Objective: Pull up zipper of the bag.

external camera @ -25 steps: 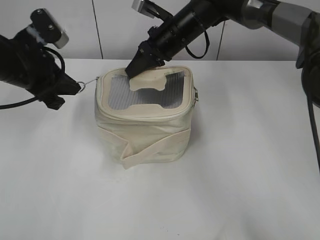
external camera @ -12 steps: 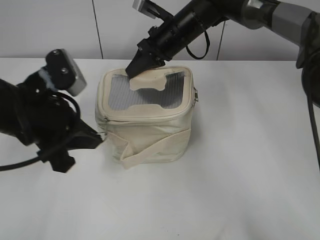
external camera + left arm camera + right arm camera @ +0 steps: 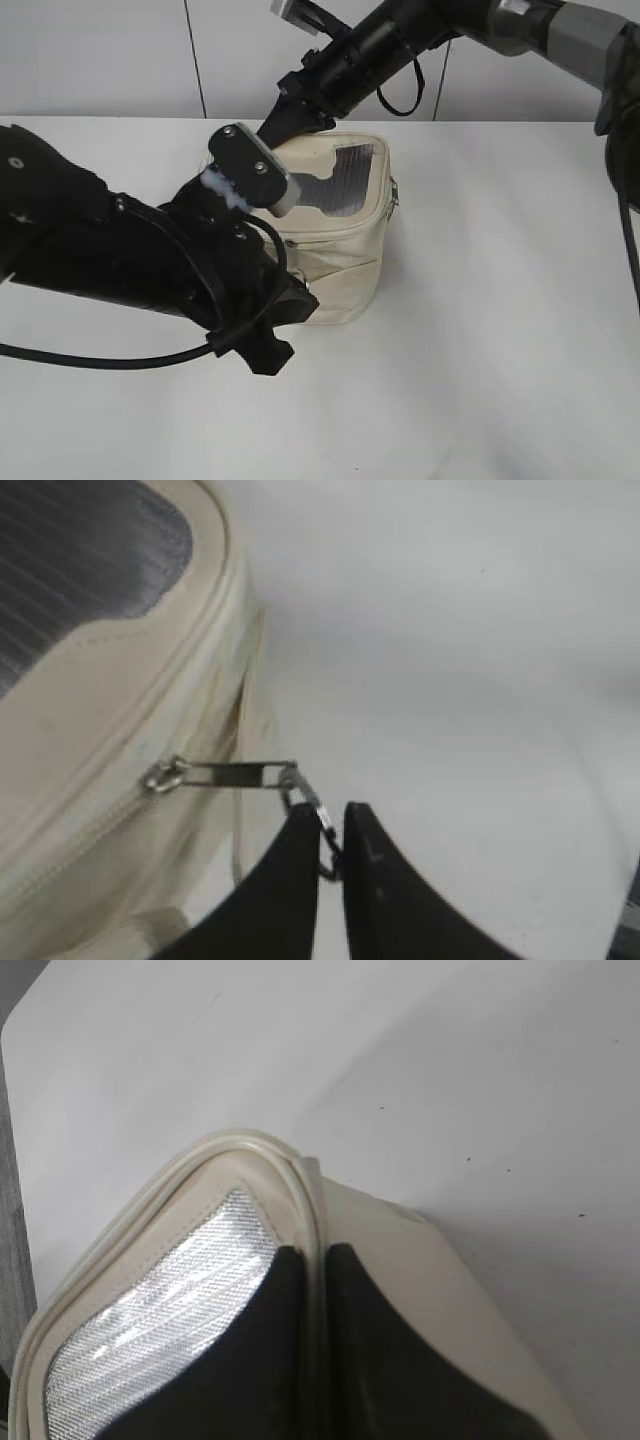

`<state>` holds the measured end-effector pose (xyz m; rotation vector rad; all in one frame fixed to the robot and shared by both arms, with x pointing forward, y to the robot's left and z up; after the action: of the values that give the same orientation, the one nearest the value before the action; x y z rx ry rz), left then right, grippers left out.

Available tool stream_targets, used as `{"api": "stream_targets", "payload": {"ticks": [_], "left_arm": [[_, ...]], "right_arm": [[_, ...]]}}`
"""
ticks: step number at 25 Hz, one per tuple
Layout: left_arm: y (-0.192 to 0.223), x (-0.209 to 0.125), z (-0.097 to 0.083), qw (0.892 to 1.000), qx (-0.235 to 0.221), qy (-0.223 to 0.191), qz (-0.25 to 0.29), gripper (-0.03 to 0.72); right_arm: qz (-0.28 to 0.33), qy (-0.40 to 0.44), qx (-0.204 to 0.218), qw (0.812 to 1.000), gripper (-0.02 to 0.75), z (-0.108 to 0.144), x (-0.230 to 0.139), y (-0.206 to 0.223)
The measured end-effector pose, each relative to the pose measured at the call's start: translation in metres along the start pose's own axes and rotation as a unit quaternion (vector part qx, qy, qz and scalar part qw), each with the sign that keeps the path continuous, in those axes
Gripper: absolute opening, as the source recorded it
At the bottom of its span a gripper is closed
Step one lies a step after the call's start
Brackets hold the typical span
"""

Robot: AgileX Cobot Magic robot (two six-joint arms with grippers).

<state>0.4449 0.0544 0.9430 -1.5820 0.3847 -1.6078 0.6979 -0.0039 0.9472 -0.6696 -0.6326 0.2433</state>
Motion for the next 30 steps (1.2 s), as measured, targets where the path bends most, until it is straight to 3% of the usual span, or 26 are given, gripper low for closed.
{"api": "stream_targets", "payload": {"ticks": [4,6,9,12,14,17,21,23,26,30], "left_arm": [[-0.016,-0.005,0.007,0.997,-0.054,-0.056,-0.009,0.277],[-0.035,-0.007,0.017,0.993,-0.077,-0.091,-0.024,0.380],[-0.067,-0.013,0.042,0.988,-0.059,-0.135,-0.046,0.409],[-0.093,-0.012,0.080,0.986,-0.009,-0.152,-0.070,0.402],[-0.100,0.000,0.108,0.985,0.004,-0.148,-0.084,0.396],[-0.086,0.028,0.146,0.987,-0.023,-0.122,-0.098,0.395],[-0.037,0.044,0.191,0.988,-0.074,-0.098,-0.091,0.395],[-0.015,0.050,0.208,0.991,-0.090,-0.066,-0.079,0.395],[0.012,0.064,0.217,0.993,-0.102,-0.008,-0.053,0.395],[0.036,0.073,0.216,0.991,-0.132,0.016,-0.031,0.395]], "right_arm": [[-0.026,0.023,-0.015,0.999,0.239,-0.009,0.012,-0.026],[-0.056,0.045,-0.030,0.997,0.285,-0.022,0.021,-0.052],[-0.093,0.091,-0.051,0.990,0.259,-0.048,0.025,-0.092],[-0.114,0.123,-0.074,0.983,0.232,-0.069,0.021,-0.128],[-0.116,0.135,-0.088,0.980,0.227,-0.075,0.013,-0.148],[-0.095,0.152,-0.093,0.979,0.213,-0.074,-0.011,-0.163],[-0.116,0.186,-0.110,0.969,0.190,-0.069,-0.073,-0.161],[-0.151,0.184,-0.119,0.964,0.190,-0.059,-0.109,-0.156],[-0.206,0.158,-0.120,0.958,0.213,-0.034,-0.153,-0.141],[-0.241,0.151,-0.111,0.952,0.420,-0.022,-0.195,-0.127]]}}
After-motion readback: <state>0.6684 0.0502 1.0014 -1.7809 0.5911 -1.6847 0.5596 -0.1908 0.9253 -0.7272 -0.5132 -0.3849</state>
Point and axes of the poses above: a point on each arm's last joint axis where the gripper is mounted, y pointing out along that axis toward the gripper, z along the wrist's bending axis when the last joint is at zero, x = y × z, the point moved 3 cm from there along y, pointing out along that axis toward the gripper, and after that the axes turned 10 degrees about y, right-handed, at the moved point
